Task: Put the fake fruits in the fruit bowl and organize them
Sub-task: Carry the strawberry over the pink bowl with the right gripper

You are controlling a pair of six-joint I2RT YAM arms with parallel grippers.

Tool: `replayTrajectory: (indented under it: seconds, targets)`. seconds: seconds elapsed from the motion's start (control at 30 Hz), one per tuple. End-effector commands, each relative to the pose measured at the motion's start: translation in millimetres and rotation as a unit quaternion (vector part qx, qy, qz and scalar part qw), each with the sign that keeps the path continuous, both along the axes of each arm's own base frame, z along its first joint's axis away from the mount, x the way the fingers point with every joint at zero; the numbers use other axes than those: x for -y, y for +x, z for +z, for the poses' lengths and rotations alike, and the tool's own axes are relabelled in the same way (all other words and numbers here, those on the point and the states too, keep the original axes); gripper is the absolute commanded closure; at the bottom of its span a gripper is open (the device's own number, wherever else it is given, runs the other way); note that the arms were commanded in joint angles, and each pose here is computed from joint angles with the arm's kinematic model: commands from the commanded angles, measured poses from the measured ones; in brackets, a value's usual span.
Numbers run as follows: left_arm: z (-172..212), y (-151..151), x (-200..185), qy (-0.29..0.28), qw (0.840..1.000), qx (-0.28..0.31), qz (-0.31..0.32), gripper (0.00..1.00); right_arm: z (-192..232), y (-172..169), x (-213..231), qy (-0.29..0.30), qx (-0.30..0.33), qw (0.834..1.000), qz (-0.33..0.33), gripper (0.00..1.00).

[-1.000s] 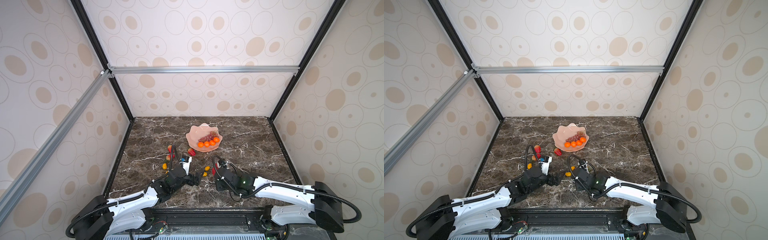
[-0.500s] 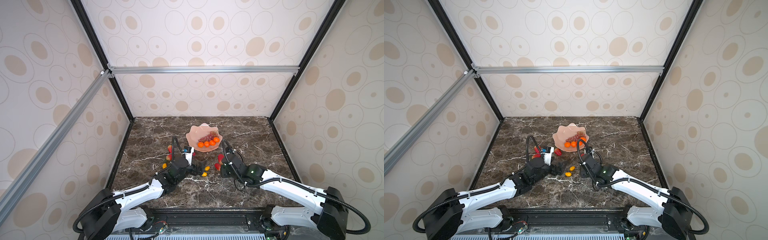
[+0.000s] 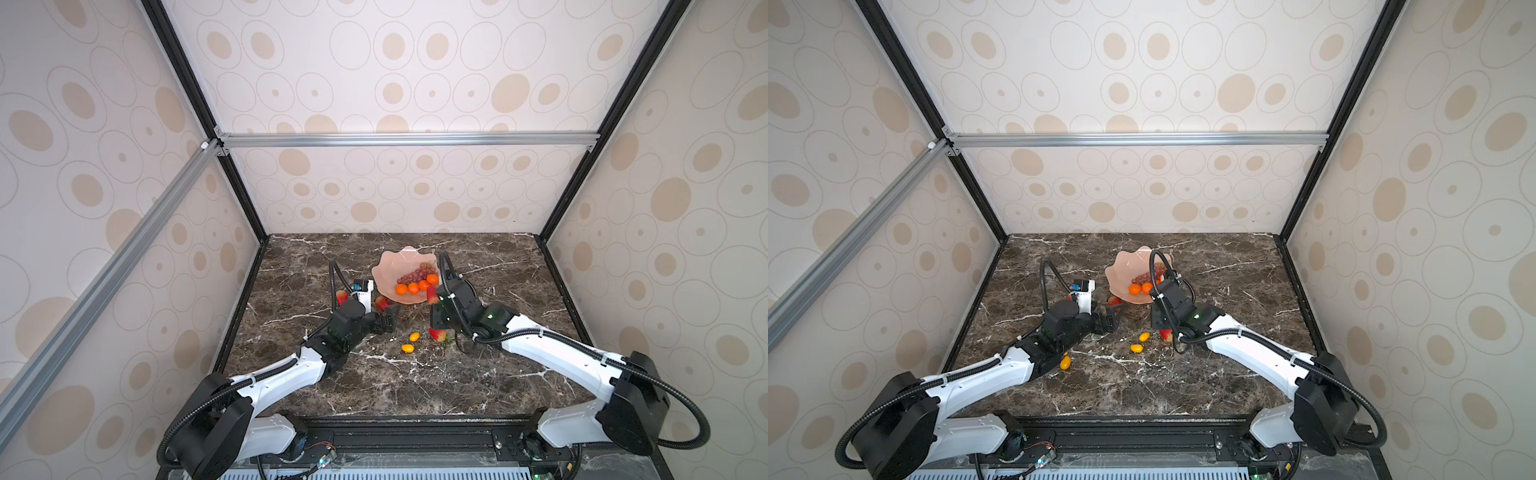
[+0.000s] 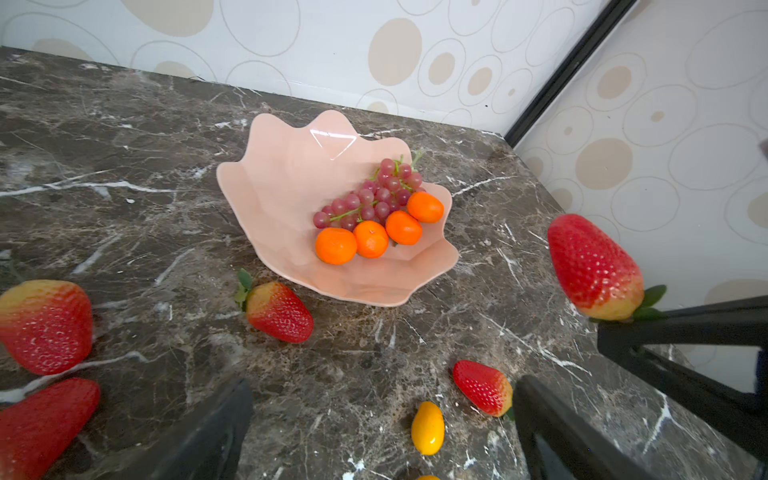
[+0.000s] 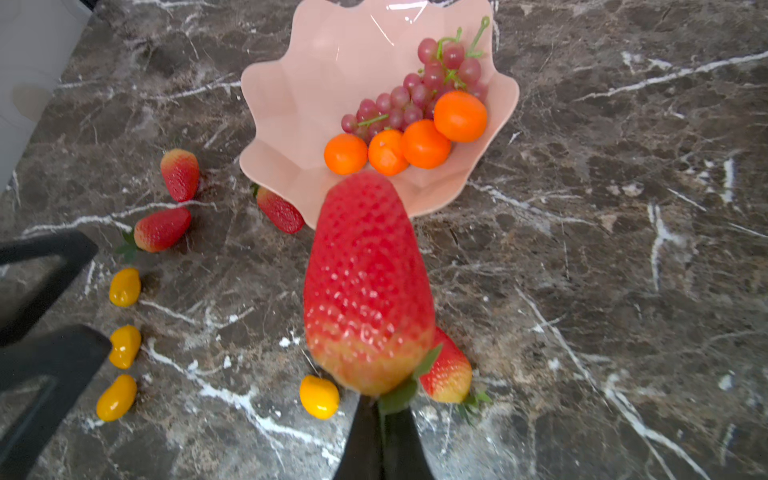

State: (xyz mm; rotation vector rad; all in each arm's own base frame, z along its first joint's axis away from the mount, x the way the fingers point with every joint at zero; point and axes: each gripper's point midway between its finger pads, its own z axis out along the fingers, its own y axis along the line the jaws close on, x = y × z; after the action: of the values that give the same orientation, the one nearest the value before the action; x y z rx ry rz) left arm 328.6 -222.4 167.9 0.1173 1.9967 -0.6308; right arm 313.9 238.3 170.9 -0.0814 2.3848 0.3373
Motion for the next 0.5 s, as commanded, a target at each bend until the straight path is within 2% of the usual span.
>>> replayTrajectory:
  seconds: [0.0,0.2,0.33,0.47]
  targets:
    - [28,23,2,-0.024,0.999,0.022,0.001,0.02,10,31,-23,0.052,0.012,0.998,-0.028,1.0]
    - [40,50,-3,-0.025,0.999,0.022,0.009,0.02,12,86,-39,0.055,0.01,0.991,-0.124,1.0]
    - [45,64,-15,-0.033,0.999,0.015,0.03,0.02,9,120,-36,0.042,0.024,0.976,-0.214,1.0]
    - [50,76,-31,-0.043,0.998,0.007,0.052,0.01,1,145,-37,0.05,0.028,0.96,-0.274,1.0]
